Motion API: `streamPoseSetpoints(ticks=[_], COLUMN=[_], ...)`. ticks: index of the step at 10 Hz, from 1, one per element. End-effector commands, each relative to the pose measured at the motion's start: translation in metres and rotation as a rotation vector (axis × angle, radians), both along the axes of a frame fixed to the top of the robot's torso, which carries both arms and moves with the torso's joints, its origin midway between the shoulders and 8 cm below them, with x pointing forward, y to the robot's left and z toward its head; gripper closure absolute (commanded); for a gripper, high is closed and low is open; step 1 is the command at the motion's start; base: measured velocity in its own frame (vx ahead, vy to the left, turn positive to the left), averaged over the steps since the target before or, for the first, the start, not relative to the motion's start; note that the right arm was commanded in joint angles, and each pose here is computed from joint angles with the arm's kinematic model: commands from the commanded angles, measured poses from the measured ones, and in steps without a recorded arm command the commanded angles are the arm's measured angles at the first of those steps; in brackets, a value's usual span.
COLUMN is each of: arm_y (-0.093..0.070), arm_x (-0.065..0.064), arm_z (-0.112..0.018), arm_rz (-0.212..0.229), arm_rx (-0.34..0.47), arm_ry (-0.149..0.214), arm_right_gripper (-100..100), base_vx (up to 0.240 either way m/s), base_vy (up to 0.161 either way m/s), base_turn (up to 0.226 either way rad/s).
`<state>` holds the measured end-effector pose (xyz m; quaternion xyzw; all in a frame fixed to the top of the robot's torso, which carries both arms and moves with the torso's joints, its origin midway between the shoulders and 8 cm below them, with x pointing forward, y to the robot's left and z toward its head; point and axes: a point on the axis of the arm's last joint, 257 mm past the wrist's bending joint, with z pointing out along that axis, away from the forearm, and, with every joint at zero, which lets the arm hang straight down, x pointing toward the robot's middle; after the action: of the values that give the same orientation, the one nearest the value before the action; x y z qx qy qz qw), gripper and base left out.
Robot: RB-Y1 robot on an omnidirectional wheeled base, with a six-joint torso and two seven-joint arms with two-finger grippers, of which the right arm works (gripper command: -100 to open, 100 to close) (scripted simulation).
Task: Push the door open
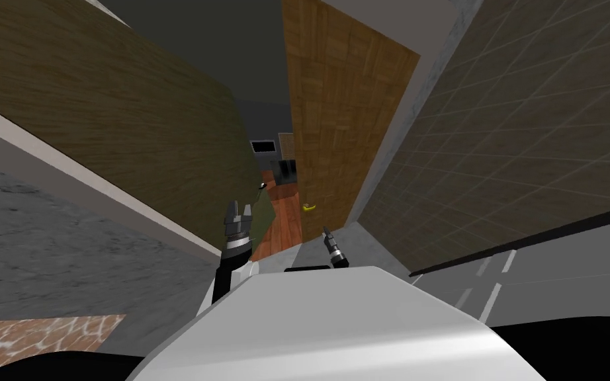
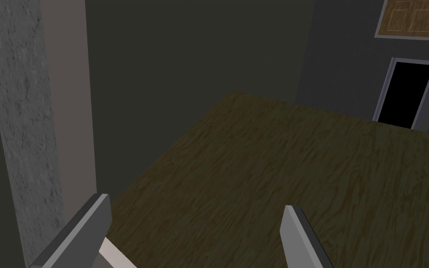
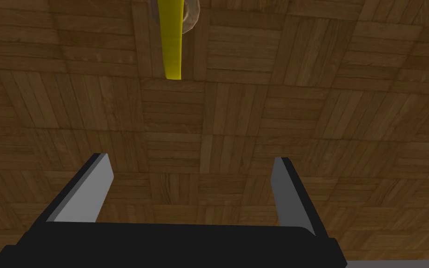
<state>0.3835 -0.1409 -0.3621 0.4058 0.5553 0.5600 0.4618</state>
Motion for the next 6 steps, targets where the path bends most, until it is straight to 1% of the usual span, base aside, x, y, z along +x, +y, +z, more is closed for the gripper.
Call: streamPoseSetpoints(ticks=[1, 4, 6], arm_y=[0.008, 0.023, 0.030], arm_x=[-0.002, -0.009, -0.012], arm_z=[-0.008, -0.023, -0.029], arm_rz=[0.016, 0.041, 0.051], arm_rx=[0.012, 0.031, 0.041], arm_ry=[0.021, 0.053, 0.067], arm_right_gripper=[-100, -100, -100], base_vx=[0.187, 0.188, 0.204], base_vy=[0.019, 0.035, 0.023], base_turn=[-0.022, -0.017, -0.009])
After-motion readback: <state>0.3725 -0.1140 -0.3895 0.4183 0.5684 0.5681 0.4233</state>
